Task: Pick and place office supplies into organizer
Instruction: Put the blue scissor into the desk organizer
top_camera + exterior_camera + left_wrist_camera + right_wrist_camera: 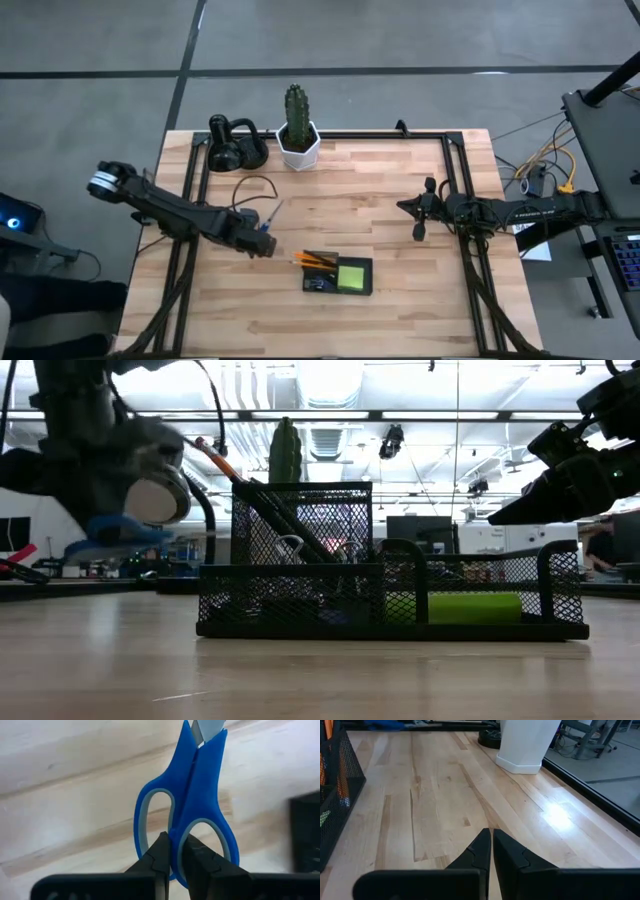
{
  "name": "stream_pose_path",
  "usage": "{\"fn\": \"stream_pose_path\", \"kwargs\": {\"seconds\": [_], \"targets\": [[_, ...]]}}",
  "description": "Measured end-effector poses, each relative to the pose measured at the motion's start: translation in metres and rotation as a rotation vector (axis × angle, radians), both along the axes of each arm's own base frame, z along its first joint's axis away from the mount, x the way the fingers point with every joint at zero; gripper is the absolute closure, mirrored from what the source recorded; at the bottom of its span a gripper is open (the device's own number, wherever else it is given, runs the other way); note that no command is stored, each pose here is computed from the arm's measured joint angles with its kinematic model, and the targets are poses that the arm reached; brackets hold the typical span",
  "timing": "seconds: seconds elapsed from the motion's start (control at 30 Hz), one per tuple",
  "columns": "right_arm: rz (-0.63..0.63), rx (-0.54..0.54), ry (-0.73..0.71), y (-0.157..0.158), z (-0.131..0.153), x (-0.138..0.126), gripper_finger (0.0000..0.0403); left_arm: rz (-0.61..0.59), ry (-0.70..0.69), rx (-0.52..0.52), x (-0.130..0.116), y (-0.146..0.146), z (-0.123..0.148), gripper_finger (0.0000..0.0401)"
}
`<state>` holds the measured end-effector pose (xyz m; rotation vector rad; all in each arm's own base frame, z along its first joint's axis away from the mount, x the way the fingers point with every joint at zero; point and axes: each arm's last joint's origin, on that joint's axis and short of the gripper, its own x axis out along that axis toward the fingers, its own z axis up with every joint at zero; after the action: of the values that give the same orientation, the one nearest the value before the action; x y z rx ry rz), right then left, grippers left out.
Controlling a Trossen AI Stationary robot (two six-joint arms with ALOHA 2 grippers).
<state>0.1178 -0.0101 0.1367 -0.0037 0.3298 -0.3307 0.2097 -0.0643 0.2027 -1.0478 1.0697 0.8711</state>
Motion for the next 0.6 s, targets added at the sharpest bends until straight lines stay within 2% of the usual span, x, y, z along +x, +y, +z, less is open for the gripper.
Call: {"fn": "stream_pose_path", "kwargs": {"seconds": [0.47, 0.6], "targets": [[0.0, 0.0, 0.001, 0.0, 0.0, 0.0, 0.0394, -0.129, -0.162, 0.174, 0.014, -0.001, 0.04, 0.0387], [0.0, 0.0, 0.001, 0.0, 0.0, 0.0, 0.0394, -0.186, -0.212, 0.263, 0.02, -0.001, 0.055, 0.0387]]}}
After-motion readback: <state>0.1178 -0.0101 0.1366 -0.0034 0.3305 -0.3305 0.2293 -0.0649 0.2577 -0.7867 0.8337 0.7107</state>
